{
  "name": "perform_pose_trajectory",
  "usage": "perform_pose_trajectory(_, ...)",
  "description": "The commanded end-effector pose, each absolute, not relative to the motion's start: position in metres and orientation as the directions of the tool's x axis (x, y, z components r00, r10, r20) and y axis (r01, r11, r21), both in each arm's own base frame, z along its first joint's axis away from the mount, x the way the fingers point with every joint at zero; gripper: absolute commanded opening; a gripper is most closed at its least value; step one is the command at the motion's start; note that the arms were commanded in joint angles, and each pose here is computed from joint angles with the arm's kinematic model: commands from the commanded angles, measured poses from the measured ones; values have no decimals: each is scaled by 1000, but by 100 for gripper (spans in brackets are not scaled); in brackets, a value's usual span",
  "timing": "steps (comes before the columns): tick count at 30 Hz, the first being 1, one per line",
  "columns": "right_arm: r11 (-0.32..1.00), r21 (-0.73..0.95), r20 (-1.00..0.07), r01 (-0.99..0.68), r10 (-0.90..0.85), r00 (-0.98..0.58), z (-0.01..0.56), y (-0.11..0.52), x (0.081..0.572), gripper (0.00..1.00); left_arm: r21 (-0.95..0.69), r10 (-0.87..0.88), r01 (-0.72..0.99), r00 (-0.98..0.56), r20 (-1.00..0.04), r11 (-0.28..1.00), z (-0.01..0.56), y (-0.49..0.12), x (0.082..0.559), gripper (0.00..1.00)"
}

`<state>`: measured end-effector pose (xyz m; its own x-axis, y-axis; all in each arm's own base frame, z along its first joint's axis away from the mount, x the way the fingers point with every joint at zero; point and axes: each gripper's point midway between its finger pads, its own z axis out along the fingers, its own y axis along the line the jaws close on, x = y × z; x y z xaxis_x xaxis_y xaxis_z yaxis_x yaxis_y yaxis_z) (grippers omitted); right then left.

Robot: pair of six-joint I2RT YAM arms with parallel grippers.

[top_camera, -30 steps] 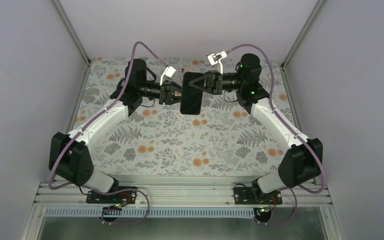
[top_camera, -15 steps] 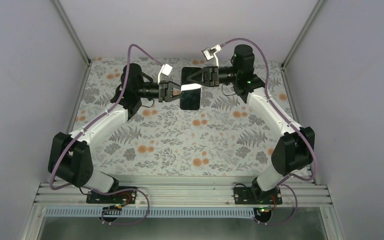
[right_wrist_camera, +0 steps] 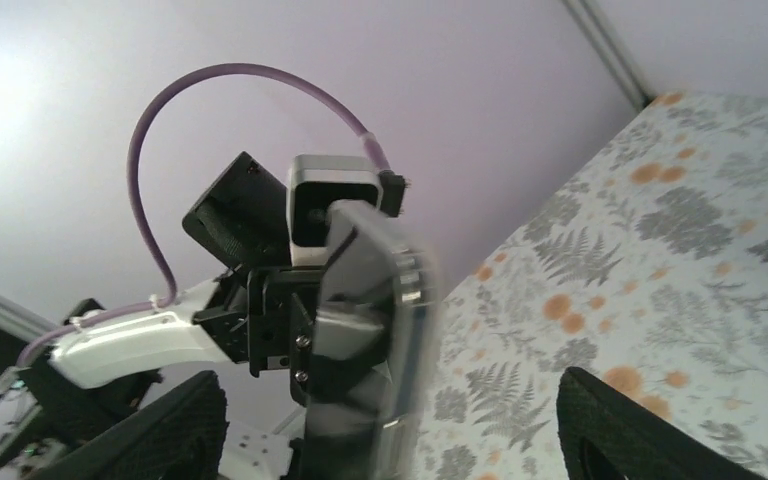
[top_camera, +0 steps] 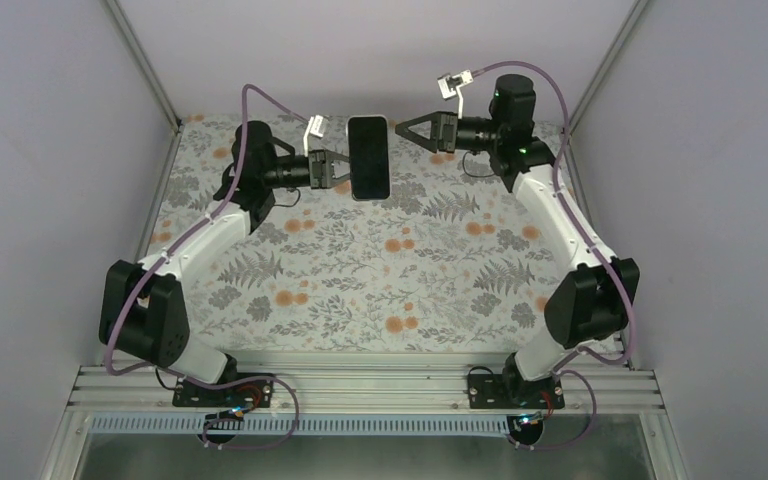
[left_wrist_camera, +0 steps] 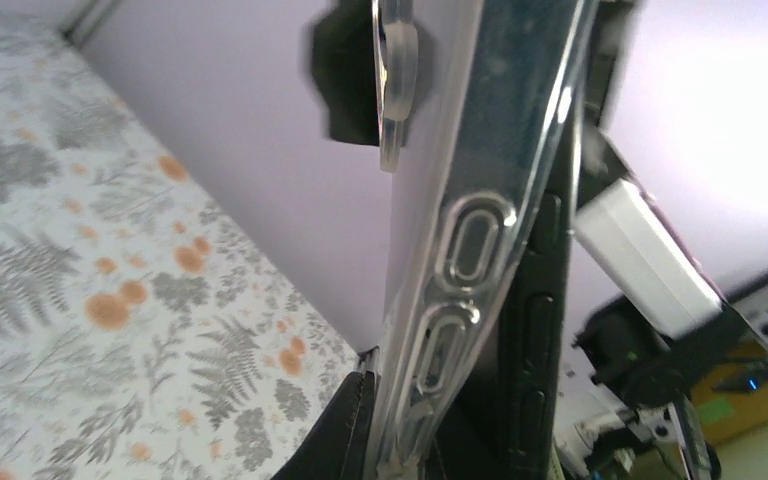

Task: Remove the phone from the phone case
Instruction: Remove the phone case from the phone.

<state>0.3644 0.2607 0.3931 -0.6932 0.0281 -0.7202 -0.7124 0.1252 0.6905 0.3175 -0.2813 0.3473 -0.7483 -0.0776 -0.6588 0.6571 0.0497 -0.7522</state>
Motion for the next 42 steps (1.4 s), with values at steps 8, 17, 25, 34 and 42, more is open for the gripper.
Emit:
perform_pose_trajectory(8,459,288,-939,-841,-37,-342,400,257,372,86,-900,-294,332,-863,-411,283,311,-250,383,2)
perform_pose_trajectory(17,593,-96,-953,-799,-286,-98,364,298,361,89,-949,-352,188,-895,-272,254,291,-240,397,2)
perform_pose_trajectory(25,587,-317,-889,-745,-458,17,326,337,349,82,-966,-353,141,-911,-212,216,283,-239,399,2)
perform_pose_trajectory(34,565,-473,-818,-676,-567,99,303,357,350,77,-972,-345,129,-919,-192,197,281,-240,395,2)
perform_pose_trajectory(42,587,-555,-776,-589,-621,112,296,350,363,73,-972,-339,135,-920,-195,192,282,-240,392,2)
